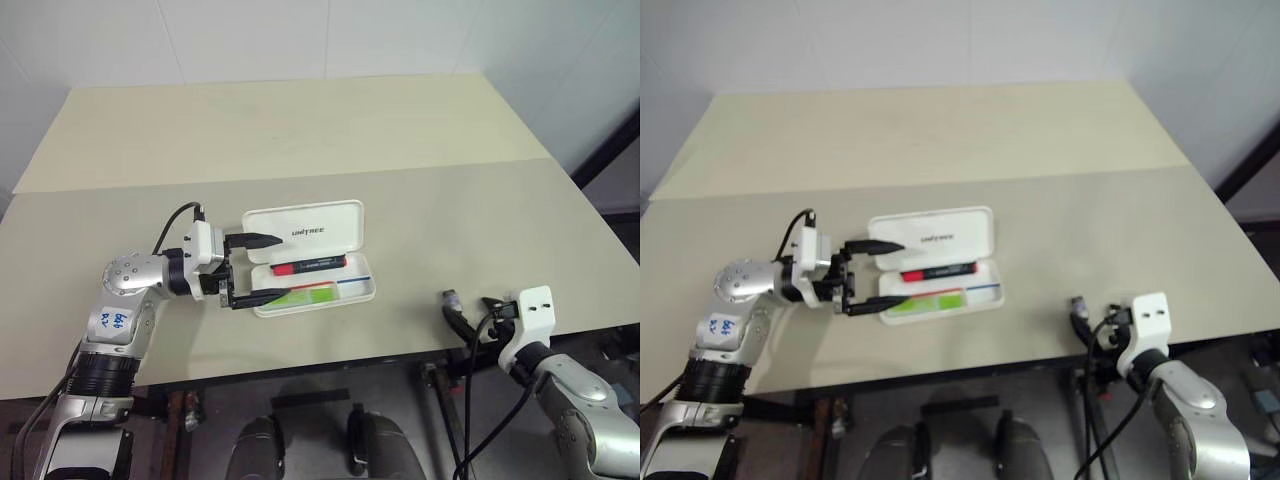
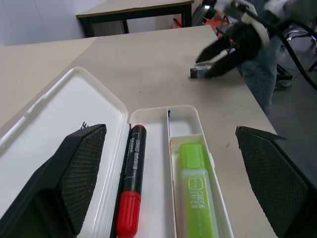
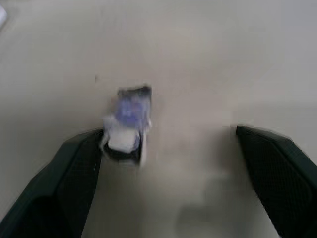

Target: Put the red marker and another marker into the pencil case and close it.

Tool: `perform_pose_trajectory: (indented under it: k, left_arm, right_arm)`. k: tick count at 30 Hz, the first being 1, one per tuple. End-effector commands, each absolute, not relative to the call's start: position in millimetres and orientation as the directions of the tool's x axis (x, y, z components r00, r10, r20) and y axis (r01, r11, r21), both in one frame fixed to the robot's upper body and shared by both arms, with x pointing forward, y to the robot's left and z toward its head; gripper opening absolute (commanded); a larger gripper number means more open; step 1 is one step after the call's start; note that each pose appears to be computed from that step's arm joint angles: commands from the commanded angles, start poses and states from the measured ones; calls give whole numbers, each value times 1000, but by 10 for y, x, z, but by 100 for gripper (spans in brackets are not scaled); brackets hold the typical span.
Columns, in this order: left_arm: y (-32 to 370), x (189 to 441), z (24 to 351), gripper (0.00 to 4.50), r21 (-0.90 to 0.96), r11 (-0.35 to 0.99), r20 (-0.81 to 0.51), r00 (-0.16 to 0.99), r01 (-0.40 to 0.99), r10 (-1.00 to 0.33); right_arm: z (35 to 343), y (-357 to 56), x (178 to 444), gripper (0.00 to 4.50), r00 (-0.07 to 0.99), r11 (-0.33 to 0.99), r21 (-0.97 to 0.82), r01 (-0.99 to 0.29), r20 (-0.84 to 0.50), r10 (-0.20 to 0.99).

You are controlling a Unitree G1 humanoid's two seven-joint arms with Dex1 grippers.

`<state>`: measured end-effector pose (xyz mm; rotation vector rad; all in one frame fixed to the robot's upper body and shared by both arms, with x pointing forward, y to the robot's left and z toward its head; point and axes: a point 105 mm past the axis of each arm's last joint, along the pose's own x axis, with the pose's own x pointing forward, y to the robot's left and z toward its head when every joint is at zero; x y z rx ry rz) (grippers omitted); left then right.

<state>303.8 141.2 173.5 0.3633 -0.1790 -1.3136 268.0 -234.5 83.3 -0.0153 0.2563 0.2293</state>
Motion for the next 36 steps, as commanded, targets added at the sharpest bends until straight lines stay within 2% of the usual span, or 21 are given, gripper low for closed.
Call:
perform_pose_trajectory:
  k: [1,2,3,13,18,24,25,28,32,36]
  left_arm:
    - [1443,3027,1846,450,401,213,-66,260,891,-963]
    - [1446,3025,1849,450,403,215,-66,263,890,-963]
    - [1452,3024,1854,450,404,218,-66,266,888,-962]
    - [1499,2999,1863,450,414,242,-62,292,878,-954]
    - [1510,2991,1867,450,417,255,-57,305,872,-951]
    - [1528,2965,1852,450,416,272,-53,321,868,-945]
    - [1533,2962,1849,450,415,274,-54,324,867,-944]
    - [1543,2961,1847,450,415,278,-56,329,866,-943]
    - [1556,2969,1849,450,417,281,-60,334,865,-941]
    - [1560,2968,1844,450,427,275,-74,336,862,-939]
  right_arm:
    - [732,-2405,2683,446,949,984,32,-176,-259,178]
    - [714,-2398,2691,407,949,984,35,-176,-260,179]
    - [701,-2382,2699,387,947,983,35,-182,-261,185]
    - [784,-2260,2833,35,946,970,-1,-244,-223,237]
    - [799,-2198,2853,34,936,957,-29,-288,-219,275]
    - [1093,-2011,2919,34,888,873,-161,-460,-112,447]
    - [1210,-1928,2952,34,834,805,-222,-550,-99,543]
    - [1413,-1788,3002,34,695,634,-328,-700,-109,711]
    - [1556,-1652,3110,34,531,456,-366,-811,-133,837]
    - [1605,-1505,3203,34,378,292,-376,-879,-178,909]
